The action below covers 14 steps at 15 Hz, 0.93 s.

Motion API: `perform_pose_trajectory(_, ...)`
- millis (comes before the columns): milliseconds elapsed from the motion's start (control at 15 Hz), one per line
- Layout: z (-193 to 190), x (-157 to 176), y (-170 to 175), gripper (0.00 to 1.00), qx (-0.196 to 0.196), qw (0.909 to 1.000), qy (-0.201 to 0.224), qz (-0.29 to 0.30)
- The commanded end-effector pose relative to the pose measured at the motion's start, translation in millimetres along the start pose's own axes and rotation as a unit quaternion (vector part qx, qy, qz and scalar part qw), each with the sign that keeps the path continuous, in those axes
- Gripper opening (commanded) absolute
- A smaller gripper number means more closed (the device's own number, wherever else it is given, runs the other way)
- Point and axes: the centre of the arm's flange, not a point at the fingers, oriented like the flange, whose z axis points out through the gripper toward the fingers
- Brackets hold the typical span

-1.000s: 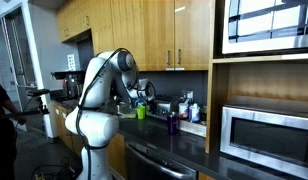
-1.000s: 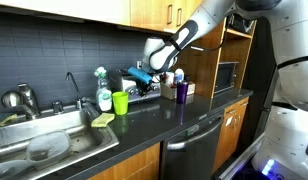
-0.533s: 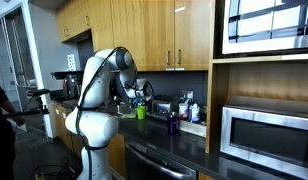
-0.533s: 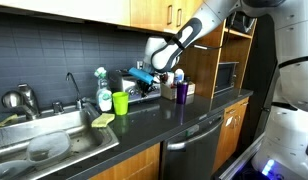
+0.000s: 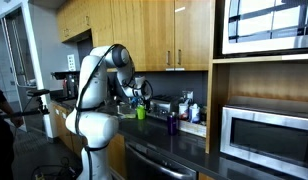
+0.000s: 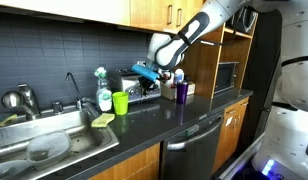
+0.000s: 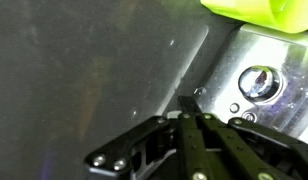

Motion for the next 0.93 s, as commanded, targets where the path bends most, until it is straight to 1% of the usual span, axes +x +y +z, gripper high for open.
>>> perform_pose_trajectory(0,-25,1,17,0.0,0.024,0.9987,-0.016,-0.042)
perform_pose_trajectory(133,-34,1,21,0.0,0.023,0.997,-0.015,-0.073)
perform_pose_trajectory(333,-48,2,28,0.0,0.02,0.9914,-0.012,-0.129)
perform_pose_trajectory(467,-58,3,31,0.0,0.022,0.9863,-0.014,-0.163)
perform_pose_trajectory(667,-71,5,34,0.0,0.022,0.9759,-0.017,-0.216)
perform_pose_trajectory(867,-82,10,33,0.0,0.017,0.9683,-0.012,-0.249)
